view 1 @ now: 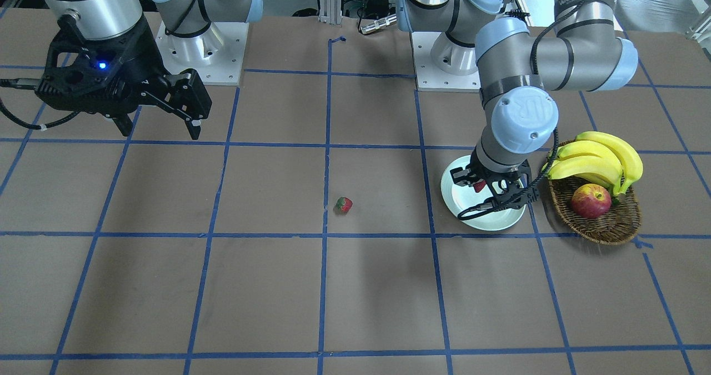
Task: Collect all strawberries into plate
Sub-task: 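Lower it onto the plate and open the left gripper, then move the left gripper to the last strawberry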
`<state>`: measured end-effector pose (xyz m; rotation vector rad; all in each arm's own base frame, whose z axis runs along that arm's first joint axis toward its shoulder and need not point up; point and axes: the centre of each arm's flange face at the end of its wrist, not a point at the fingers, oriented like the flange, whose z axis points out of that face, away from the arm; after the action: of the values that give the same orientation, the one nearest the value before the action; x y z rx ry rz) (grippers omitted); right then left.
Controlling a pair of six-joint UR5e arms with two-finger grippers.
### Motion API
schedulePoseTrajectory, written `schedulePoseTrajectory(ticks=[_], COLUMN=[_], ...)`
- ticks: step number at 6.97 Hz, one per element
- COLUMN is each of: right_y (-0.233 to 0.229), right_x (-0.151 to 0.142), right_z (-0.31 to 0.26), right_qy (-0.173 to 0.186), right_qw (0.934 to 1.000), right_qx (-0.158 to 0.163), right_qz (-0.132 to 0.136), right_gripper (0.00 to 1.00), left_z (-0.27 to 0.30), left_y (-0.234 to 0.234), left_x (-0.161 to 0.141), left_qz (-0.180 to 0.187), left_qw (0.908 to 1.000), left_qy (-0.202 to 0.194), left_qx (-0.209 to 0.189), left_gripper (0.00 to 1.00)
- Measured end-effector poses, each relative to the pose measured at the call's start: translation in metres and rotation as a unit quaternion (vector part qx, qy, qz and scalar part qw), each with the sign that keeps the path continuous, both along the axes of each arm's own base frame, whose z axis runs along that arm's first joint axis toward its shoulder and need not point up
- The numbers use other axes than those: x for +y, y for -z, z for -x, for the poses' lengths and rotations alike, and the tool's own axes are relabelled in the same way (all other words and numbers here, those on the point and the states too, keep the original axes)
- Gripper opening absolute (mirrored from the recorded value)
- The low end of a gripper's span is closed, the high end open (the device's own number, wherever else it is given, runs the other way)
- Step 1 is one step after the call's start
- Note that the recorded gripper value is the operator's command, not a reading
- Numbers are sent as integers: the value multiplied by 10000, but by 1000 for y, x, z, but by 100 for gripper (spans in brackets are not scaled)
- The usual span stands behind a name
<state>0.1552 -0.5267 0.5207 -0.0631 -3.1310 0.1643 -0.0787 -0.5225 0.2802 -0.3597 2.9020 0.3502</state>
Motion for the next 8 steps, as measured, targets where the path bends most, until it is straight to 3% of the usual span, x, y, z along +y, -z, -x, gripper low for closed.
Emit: schedulePoseTrajectory(ticks=[1,3,6,8], right_y=[0,0,0,0], right_x=[0,0,0,0], right_z=[0,0,0,0], right_qy=[0,0,0,0], right_qw=[10000,10000,10000,10000], right_qx=[0,0,0,0], right_qz=[1,4,2,3], right_gripper=[100,100,100,100], left_z=[-22,-38,-40,-7], left_y=[9,31,34,-5], left_x=[0,2,-3,-23], left_qz=[-130,-338,-301,230], left_qw=[9998,9991,9991,9948], left_qy=[-131,-228,-262,-699], left_qx=[52,94,119,707], left_gripper=[0,100,100,100])
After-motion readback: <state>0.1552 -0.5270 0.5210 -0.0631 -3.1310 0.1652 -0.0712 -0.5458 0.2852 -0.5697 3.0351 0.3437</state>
